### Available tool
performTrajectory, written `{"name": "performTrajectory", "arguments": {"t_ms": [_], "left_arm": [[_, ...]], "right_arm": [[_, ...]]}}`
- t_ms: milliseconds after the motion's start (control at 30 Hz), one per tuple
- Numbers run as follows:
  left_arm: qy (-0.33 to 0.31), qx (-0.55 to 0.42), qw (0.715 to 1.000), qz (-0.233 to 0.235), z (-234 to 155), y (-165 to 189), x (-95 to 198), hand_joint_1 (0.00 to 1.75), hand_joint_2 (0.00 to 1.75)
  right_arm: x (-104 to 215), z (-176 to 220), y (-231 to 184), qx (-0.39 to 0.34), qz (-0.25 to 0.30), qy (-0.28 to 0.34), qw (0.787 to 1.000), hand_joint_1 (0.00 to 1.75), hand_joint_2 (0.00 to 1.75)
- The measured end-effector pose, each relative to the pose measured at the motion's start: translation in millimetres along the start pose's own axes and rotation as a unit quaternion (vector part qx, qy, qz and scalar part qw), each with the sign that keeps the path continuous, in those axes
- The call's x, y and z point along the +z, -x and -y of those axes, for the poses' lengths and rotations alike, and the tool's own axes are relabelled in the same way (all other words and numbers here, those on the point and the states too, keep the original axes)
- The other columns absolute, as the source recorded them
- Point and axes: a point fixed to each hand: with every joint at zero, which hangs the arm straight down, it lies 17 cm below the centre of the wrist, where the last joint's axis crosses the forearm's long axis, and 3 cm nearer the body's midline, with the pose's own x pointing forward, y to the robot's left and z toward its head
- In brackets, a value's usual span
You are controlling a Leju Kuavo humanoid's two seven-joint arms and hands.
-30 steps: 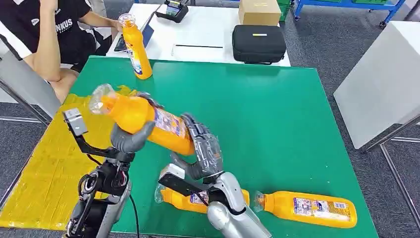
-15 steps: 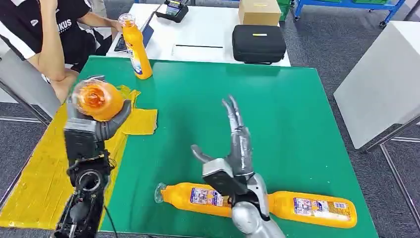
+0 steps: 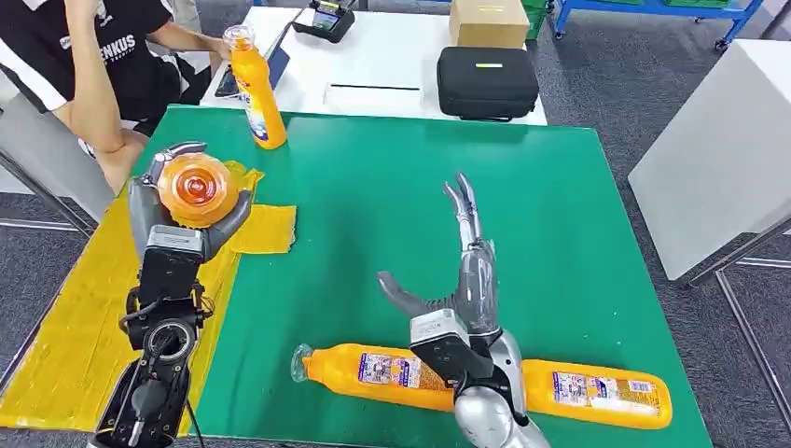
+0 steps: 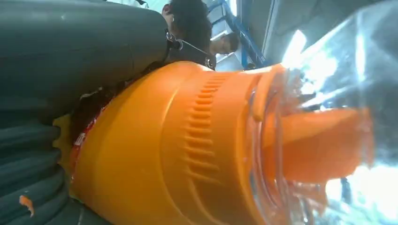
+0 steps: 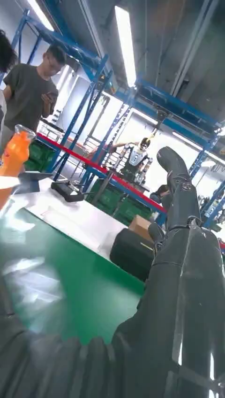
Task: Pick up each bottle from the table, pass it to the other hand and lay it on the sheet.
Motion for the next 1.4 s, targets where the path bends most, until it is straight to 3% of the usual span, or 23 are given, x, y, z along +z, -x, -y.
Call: {"name": "performTrajectory", "arguments": {"t_ms": [200, 300, 400, 533, 700, 767, 833, 1067, 1333, 1367, 1400], "left_arm": [[0.002, -0.005, 1.0, 0.0, 0, 0, 0, 1.75, 1.75], [0.032, -0.091, 0.995, 0.011, 12, 1, 2, 1.75, 1.75], [0.088, -0.237, 0.967, 0.038, 38, 5, 6, 1.75, 1.75], [0.172, -0.378, 0.909, 0.037, 72, 34, 18, 1.75, 1.75], [0.278, -0.434, 0.857, 0.005, 103, 80, 44, 1.75, 1.75], [0.349, -0.461, 0.815, -0.035, 117, 115, 66, 1.75, 1.75], [0.381, -0.474, 0.792, -0.057, 122, 139, 84, 1.75, 1.75], [0.438, -0.49, 0.747, -0.098, 123, 182, 118, 1.75, 1.75], [0.472, -0.491, 0.719, -0.137, 114, 211, 144, 1.71, 1.75], [0.475, -0.491, 0.716, -0.142, 113, 214, 146, 0.0, 1.75], [0.48, -0.491, 0.711, -0.151, 111, 218, 150, 0.0, 1.75]], "right_arm": [[0, 0, 0, -0.001, 0.0, 0.0, 1.0, 0.0, 1.75], [0, 2, 0, -0.007, -0.001, 0.003, 1.0, 0.0, 1.75], [-1, 4, 2, -0.012, -0.003, 0.005, 1.0, 0.0, 1.75], [-2, 4, 2, -0.015, -0.002, 0.002, 1.0, 0.0, 1.75], [-5, 2, 0, -0.01, 0.003, -0.005, 1.0, 0.0, 1.75], [-5, 2, 2, -0.003, 0.0, -0.006, 1.0, 0.0, 1.75], [-6, 1, 1, 0.001, -0.001, -0.006, 1.0, 0.0, 1.75], [-5, -3, 2, 0.01, -0.006, -0.015, 1.0, 0.0, 1.75], [-3, -11, 1, 0.012, -0.006, -0.031, 0.999, 0.0, 1.75], [-3, -13, 1, 0.015, -0.007, -0.036, 0.999, 0.0, 1.75], [-2, -18, 1, 0.017, -0.01, -0.046, 0.999, 0.0, 1.75]]}}
